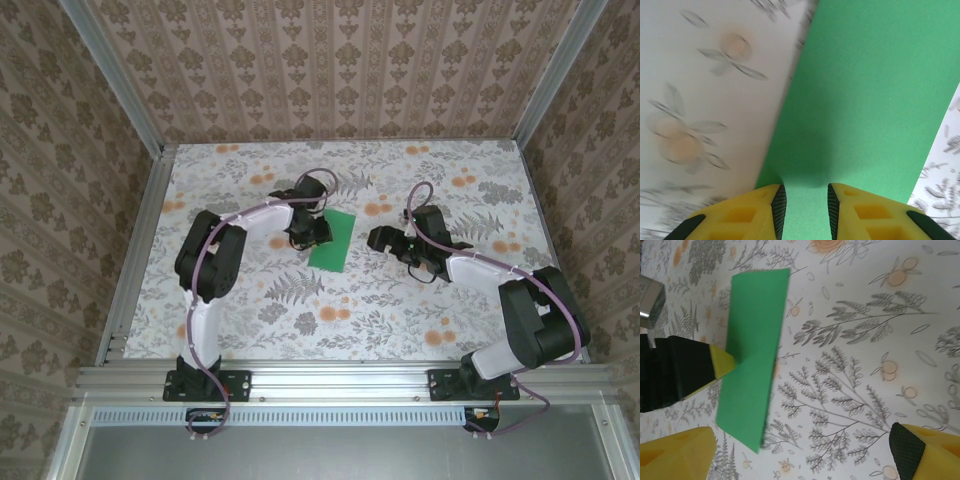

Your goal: Fold a paper plane with a square sheet of paper (pick it up from the middle)

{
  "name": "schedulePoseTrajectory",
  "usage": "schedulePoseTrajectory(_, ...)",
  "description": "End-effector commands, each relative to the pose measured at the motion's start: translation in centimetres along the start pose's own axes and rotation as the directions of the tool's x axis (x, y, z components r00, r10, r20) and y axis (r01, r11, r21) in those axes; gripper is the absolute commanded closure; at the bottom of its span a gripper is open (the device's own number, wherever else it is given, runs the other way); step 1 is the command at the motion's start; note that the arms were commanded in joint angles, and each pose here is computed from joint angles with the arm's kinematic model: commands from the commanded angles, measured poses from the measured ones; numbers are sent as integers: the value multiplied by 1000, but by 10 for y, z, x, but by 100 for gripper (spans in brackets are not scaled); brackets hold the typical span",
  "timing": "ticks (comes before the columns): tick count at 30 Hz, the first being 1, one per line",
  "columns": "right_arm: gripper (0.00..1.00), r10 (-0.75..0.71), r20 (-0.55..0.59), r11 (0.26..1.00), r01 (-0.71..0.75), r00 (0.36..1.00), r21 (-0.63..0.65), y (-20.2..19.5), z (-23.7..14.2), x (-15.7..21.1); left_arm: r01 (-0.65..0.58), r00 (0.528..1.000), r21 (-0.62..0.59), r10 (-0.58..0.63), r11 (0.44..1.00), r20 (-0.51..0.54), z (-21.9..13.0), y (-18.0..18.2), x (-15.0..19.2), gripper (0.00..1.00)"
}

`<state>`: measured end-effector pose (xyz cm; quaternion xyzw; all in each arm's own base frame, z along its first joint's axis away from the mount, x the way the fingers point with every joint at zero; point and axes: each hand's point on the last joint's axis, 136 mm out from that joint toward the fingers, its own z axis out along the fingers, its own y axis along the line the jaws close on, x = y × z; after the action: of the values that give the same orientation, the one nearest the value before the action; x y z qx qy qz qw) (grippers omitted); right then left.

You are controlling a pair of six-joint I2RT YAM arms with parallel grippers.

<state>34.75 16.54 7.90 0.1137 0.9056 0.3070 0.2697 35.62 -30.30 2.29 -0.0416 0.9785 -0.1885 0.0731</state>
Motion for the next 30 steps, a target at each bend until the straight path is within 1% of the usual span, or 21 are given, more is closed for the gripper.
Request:
schedulePoseTrajectory(1, 10, 33, -72, 999, -35, 997, -39, 11, -3, 18, 122, 988, -66, -127, 990, -84, 17, 9, 39, 68)
schedulePoseTrajectory(8, 22, 118, -191, 993, -114, 974, 33, 9, -7, 57, 191, 980, -65, -194, 979, -50, 17, 5, 46, 69)
schedulePoseTrajectory(13, 26, 175, -239, 984, -165, 955, 63, 13, -2, 76, 196, 979, -68, -200, 978, -50, 18, 7, 49, 69)
schedulePoseTrajectory(17, 34, 204, -228, 979, -194, 952, 65, 15, 6, 81, 195, 978, -71, -199, 978, -56, 21, 9, 52, 70)
schedulePoseTrajectory(21, 38, 211, -227, 977, -198, 951, 76, 18, 13, 82, 200, 977, -74, -204, 977, -59, 23, 12, 52, 70)
schedulePoseTrajectory(25, 42, 217, -254, 976, -201, 942, 89, 19, 23, 88, 207, 975, -71, -211, 976, -65, 25, 13, 53, 70)
schedulePoseTrajectory(30, 53, 217, -270, 976, -204, 938, 75, 23, 31, 92, 206, 975, -74, -212, 976, -71, 27, 14, 53, 71)
